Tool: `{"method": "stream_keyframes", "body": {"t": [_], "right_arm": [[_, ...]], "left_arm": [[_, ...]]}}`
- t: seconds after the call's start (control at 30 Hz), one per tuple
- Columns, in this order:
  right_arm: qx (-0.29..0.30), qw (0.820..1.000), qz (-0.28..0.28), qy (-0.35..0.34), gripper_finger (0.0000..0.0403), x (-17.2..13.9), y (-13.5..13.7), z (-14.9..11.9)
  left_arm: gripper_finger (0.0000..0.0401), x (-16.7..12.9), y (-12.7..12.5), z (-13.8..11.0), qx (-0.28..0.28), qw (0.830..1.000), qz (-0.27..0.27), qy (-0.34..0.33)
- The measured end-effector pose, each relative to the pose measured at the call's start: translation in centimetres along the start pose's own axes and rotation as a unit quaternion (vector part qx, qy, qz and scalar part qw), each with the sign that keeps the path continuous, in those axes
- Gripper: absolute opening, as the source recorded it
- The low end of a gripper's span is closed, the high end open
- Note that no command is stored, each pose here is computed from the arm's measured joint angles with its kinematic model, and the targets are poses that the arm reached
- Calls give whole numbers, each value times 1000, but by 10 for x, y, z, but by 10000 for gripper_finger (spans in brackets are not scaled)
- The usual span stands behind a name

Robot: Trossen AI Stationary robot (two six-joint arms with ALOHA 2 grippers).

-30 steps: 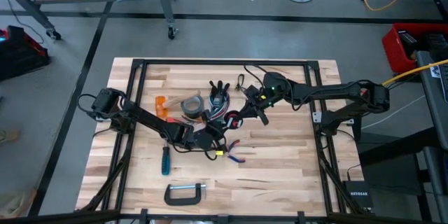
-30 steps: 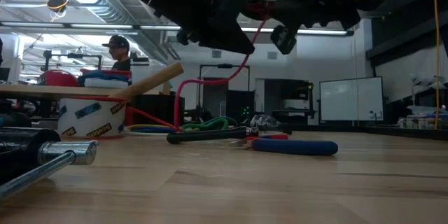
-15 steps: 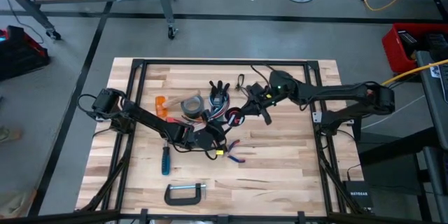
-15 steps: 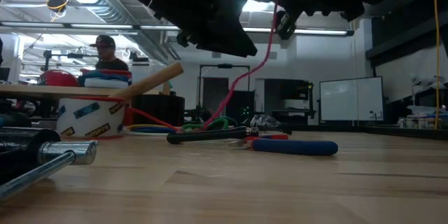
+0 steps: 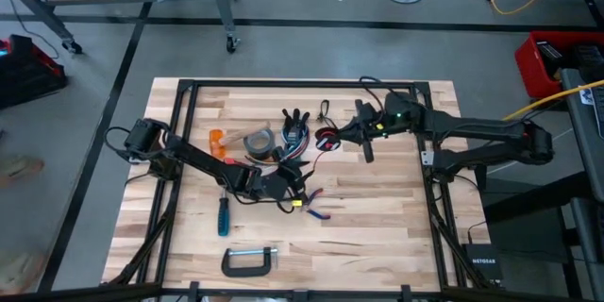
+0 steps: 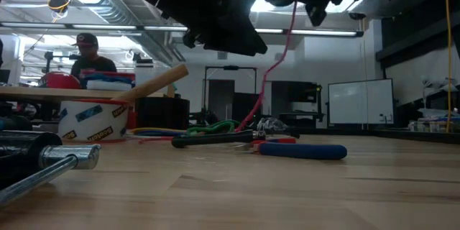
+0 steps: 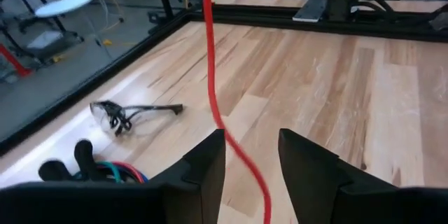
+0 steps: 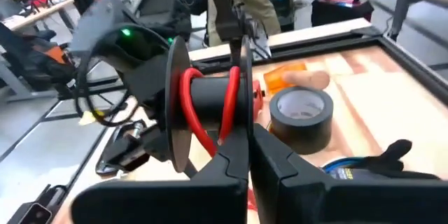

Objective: Coil cords
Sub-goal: Coil the red wire onto the black spool

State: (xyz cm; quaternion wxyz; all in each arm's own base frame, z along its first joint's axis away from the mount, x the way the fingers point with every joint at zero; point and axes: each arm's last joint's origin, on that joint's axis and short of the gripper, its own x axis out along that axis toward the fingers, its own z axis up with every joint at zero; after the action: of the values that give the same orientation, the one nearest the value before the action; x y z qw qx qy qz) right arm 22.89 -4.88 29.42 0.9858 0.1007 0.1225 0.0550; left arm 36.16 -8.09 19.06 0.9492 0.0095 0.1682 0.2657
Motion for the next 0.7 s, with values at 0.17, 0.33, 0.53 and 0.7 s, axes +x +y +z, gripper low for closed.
{"method": "stream_keyframes", "body": {"t": [0.17, 0.33, 0.53, 0.7], "right_arm": [[-9, 1000, -1, -22, 1, -10, 5, 7], [-14, 999, 1, -34, 1, -15, 7, 10], [-21, 999, -1, -35, 1, -15, 7, 10], [-26, 999, -13, -37, 1, -15, 7, 10]], "left_arm": [[126, 9, 8, 1, -33, 999, -25, 14], [126, 17, 15, 3, -62, 996, -53, 24], [126, 24, 20, 5, -107, 987, -111, 40], [126, 34, 17, 1, -122, 984, -130, 20]]}}
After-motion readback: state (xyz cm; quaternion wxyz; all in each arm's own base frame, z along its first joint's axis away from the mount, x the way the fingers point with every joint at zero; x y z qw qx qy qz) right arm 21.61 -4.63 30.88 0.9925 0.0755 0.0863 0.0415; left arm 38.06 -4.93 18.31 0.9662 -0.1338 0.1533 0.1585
